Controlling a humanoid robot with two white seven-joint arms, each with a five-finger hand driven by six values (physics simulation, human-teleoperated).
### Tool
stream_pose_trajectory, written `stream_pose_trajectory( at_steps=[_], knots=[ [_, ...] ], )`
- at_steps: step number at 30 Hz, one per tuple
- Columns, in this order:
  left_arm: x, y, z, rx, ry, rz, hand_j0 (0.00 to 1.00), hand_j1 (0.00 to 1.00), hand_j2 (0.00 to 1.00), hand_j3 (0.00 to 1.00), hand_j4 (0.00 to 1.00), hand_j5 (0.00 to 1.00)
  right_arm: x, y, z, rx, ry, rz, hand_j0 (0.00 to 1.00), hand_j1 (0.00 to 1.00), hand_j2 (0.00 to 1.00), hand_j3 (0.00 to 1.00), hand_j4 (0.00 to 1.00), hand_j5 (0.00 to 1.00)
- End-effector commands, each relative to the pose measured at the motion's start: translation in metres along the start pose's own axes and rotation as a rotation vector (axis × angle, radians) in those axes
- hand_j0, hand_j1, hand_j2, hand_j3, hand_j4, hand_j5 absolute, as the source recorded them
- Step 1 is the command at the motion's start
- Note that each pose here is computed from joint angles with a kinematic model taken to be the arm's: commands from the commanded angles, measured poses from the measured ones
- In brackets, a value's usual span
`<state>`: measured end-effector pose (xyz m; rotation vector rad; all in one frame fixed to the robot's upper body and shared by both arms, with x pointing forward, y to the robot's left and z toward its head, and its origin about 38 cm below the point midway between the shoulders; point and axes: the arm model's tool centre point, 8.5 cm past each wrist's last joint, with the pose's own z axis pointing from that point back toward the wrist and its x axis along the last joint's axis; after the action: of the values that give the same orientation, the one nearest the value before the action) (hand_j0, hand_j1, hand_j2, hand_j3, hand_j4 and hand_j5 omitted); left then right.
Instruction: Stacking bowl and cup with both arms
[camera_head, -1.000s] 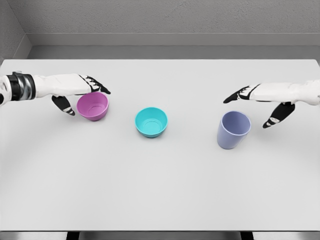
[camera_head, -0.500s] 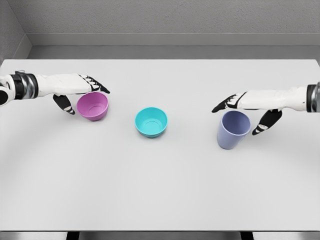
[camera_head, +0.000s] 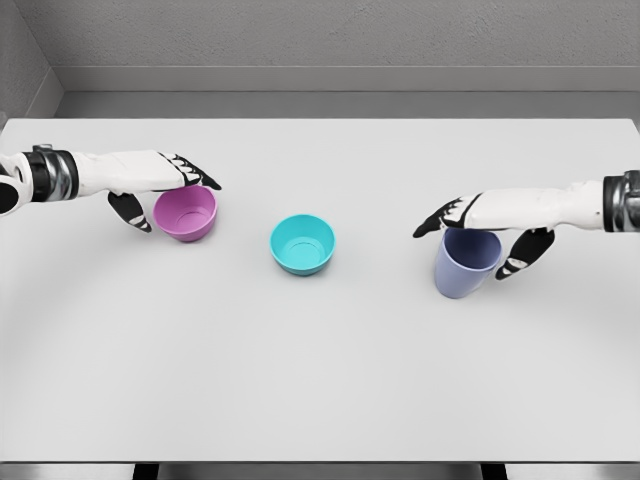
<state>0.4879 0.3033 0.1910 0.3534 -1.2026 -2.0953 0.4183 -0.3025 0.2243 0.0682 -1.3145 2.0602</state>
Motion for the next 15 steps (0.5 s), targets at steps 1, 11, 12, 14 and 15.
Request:
stream_pose_trajectory(
  at_steps=[1,11,12,14,15],
  knots=[
    [0.0001,0.0012,0.001,0.006,-0.001,0.004,1.0,1.0,1.0,1.0,1.0,1.0,0.0018,-0.0008,-0.0006,-0.004,-0.006,-0.002,1.0,1.0,1.0,1.0,1.0,1.0],
    [0.0023,0.0021,-0.0026,0.007,-0.007,0.001,1.0,1.0,1.0,1.0,1.0,1.0,0.0012,0.0029,-0.0027,0.013,-0.002,0.003,1.0,1.0,1.0,1.0,1.0,1.0],
    [0.0033,0.0017,-0.004,0.007,-0.01,0.003,1.0,1.0,1.0,1.0,1.0,1.0,0.0013,0.0023,-0.0025,0.012,-0.002,0.005,1.0,1.0,1.0,1.0,1.0,1.0],
    [0.003,0.0014,-0.0039,0.006,-0.01,0.004,1.0,1.0,1.0,1.0,1.0,1.0,0.0014,0.0019,-0.0023,0.014,-0.002,0.006,1.0,1.0,1.0,1.0,1.0,1.0],
    [0.0034,0.0016,-0.0046,0.007,-0.011,0.004,1.0,1.0,1.0,1.0,1.0,1.0,0.001,0.0019,-0.0021,0.014,0.0,0.005,1.0,1.0,1.0,1.0,1.0,1.0]
  ],
)
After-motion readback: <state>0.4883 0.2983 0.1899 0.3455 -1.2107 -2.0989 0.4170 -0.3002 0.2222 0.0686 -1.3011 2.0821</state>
